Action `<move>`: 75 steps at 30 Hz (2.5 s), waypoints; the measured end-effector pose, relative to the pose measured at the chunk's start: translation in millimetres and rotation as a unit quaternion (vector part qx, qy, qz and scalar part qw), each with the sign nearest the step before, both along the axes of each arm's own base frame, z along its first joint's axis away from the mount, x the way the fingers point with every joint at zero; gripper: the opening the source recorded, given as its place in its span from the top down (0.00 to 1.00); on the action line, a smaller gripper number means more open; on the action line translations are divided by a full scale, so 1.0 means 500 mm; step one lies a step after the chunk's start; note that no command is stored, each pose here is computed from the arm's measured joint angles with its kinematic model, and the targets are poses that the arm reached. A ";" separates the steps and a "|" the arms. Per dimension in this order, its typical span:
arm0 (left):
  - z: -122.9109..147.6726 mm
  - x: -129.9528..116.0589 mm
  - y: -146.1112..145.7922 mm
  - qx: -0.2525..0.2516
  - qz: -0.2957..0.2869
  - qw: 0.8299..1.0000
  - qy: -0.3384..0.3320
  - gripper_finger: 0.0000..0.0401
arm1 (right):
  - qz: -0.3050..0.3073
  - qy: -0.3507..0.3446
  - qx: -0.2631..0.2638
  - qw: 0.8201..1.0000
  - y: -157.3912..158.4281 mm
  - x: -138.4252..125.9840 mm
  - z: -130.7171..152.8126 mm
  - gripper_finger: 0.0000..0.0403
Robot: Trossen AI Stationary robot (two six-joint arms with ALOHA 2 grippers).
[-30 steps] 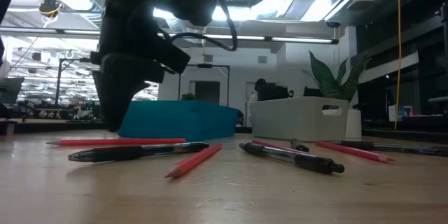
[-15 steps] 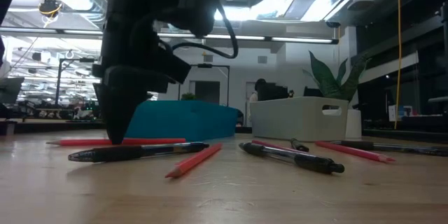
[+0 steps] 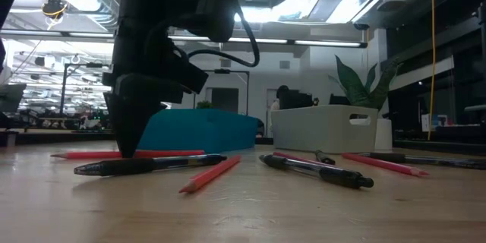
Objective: Sort pens & pencils
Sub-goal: Put the orange pencil into the blue bin
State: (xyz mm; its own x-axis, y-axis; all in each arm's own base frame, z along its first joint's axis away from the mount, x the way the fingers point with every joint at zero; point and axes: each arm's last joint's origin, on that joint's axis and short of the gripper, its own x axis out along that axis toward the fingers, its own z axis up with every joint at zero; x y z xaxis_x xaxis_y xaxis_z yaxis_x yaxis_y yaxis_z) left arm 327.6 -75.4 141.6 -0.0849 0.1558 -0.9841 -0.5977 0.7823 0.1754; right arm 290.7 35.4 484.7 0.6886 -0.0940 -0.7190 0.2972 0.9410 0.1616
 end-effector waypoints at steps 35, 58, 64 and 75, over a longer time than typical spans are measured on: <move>0.005 0.008 -0.003 -0.011 0.007 1.000 -0.007 0.91 | 0.000 0.000 -0.001 1.000 0.000 0.000 0.000 0.73; 0.172 0.041 0.012 0.086 -0.025 0.996 0.015 0.92 | 0.008 0.001 -0.008 1.000 0.000 0.000 0.000 0.73; 0.186 0.047 0.017 0.097 -0.034 0.995 0.006 0.92 | 0.008 0.001 -0.008 1.000 0.000 0.000 0.000 0.73; 0.098 0.025 -0.031 0.038 -0.042 0.998 0.004 0.81 | 0.012 0.002 -0.006 1.000 0.000 0.000 0.000 0.73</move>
State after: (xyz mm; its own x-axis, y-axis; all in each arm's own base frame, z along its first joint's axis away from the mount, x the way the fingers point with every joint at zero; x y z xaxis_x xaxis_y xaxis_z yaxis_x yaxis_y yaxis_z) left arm 340.0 -91.0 190.8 -0.0759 0.2369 -0.9686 -0.5289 0.8139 0.2405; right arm 290.7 35.6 484.6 0.6880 -0.0871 -0.7204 0.2756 0.9497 0.1484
